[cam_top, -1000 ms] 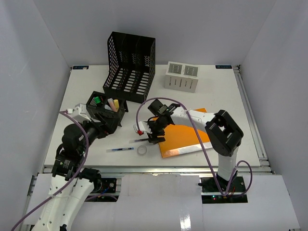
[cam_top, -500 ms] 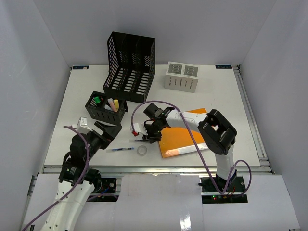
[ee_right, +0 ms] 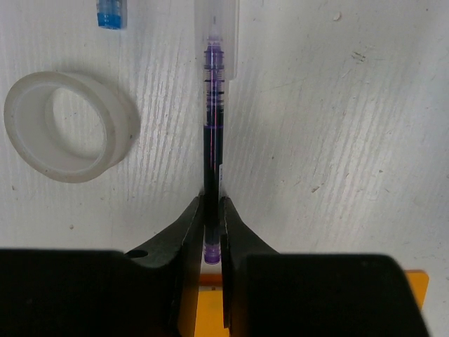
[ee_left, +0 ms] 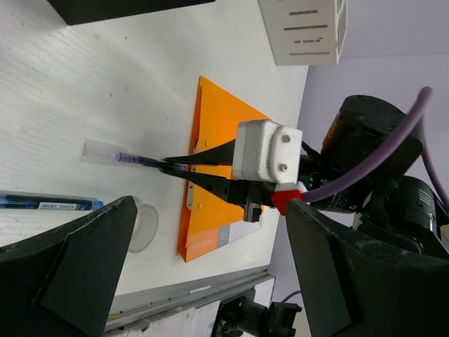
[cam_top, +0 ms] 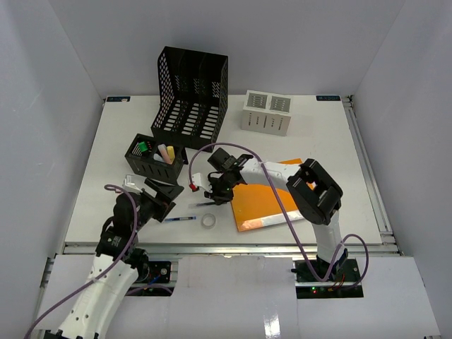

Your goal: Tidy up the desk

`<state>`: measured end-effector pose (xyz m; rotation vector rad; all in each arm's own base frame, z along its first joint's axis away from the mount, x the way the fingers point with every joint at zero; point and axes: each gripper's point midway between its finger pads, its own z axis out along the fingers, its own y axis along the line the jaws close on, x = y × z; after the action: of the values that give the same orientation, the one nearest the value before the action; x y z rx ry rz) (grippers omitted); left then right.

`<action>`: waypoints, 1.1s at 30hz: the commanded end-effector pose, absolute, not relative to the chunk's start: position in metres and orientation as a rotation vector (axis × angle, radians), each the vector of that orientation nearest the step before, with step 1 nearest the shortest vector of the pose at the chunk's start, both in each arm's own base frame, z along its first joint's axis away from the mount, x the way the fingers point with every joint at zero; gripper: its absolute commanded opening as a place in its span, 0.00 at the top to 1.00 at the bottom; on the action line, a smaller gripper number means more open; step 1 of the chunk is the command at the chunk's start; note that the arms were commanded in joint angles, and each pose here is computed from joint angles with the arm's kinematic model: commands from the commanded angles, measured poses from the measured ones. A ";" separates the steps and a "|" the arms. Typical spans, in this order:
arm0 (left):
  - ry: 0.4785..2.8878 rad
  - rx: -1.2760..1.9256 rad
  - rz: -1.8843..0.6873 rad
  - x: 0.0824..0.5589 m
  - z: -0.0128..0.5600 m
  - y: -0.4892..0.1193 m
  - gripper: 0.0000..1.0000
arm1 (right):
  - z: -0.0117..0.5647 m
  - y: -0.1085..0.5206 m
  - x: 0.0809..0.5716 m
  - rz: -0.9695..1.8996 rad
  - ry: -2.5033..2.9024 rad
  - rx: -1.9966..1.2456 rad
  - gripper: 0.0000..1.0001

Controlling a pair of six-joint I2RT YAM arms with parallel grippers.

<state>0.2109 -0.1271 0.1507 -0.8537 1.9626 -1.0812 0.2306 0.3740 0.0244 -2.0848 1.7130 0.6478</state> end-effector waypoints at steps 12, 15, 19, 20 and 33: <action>1.924 -0.807 -1.186 0.261 0.172 -0.150 0.03 | 0.135 0.372 0.267 0.890 1.645 -1.748 0.92; 1.852 -0.670 -1.256 0.275 0.202 -0.163 0.03 | 0.155 0.362 0.271 0.951 1.671 -1.660 0.92; 1.719 -0.381 -1.326 0.279 0.244 -0.180 0.03 | 0.180 0.346 0.282 1.040 1.757 -1.493 0.92; 1.683 -0.319 -1.337 0.277 0.250 -0.184 0.04 | 0.186 0.338 0.289 1.056 1.781 -1.444 0.92; 1.450 0.118 -1.398 0.285 0.296 -0.241 0.07 | 0.281 0.313 0.290 1.307 1.716 -1.096 0.92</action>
<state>0.2842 -0.2164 0.2562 -0.0840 1.5967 -1.3930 0.3038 0.3057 0.2171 -1.1718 1.8803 1.1718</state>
